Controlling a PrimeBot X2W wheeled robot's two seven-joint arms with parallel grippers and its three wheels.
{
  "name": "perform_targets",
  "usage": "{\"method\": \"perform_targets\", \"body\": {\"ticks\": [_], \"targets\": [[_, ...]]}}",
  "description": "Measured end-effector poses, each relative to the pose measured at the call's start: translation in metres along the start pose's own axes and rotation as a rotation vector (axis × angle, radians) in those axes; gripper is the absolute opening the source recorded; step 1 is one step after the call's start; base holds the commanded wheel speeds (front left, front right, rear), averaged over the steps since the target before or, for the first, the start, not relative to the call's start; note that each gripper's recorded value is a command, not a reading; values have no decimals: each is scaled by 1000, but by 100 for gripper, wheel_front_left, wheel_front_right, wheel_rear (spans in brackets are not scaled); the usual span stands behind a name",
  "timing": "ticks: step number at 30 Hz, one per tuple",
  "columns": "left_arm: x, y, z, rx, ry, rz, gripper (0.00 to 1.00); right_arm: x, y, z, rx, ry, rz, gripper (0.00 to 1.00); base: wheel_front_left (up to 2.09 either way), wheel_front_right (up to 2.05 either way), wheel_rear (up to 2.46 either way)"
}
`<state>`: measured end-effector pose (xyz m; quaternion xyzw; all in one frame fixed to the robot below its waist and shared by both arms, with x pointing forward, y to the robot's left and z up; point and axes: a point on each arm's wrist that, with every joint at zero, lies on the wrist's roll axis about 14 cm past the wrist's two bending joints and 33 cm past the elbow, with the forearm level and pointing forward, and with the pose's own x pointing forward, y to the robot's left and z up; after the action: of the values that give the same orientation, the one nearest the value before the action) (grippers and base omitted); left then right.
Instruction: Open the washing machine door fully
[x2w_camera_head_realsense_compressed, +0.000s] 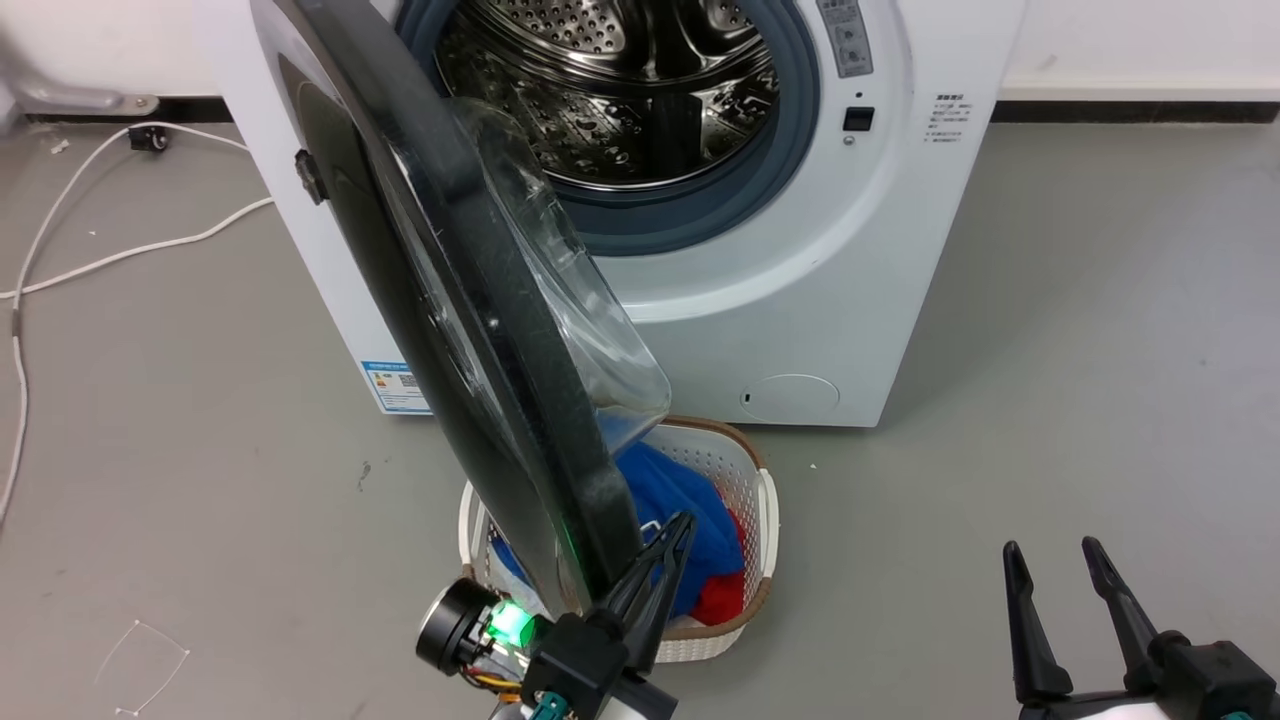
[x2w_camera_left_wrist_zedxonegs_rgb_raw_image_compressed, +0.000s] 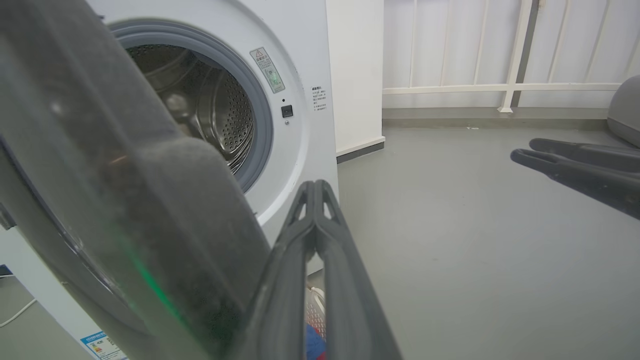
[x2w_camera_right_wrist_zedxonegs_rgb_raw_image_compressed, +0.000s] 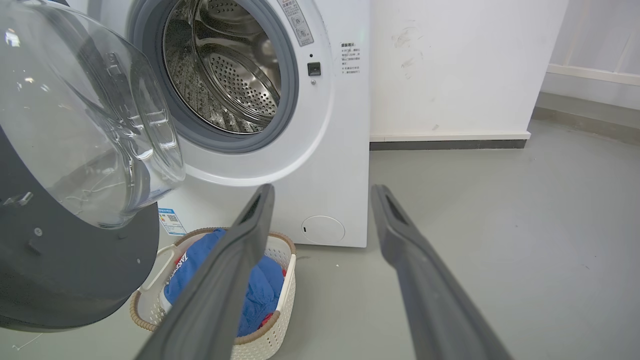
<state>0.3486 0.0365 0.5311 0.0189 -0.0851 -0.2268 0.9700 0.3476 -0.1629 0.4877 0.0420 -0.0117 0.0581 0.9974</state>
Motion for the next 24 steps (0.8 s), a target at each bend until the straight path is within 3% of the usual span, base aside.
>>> {"method": "perform_targets", "body": {"ticks": [24], "targets": [[-61, 53, 0, 30, 32, 258, 0, 17, 61, -20, 55, 62, 192, 100, 0, 0, 0]]}}
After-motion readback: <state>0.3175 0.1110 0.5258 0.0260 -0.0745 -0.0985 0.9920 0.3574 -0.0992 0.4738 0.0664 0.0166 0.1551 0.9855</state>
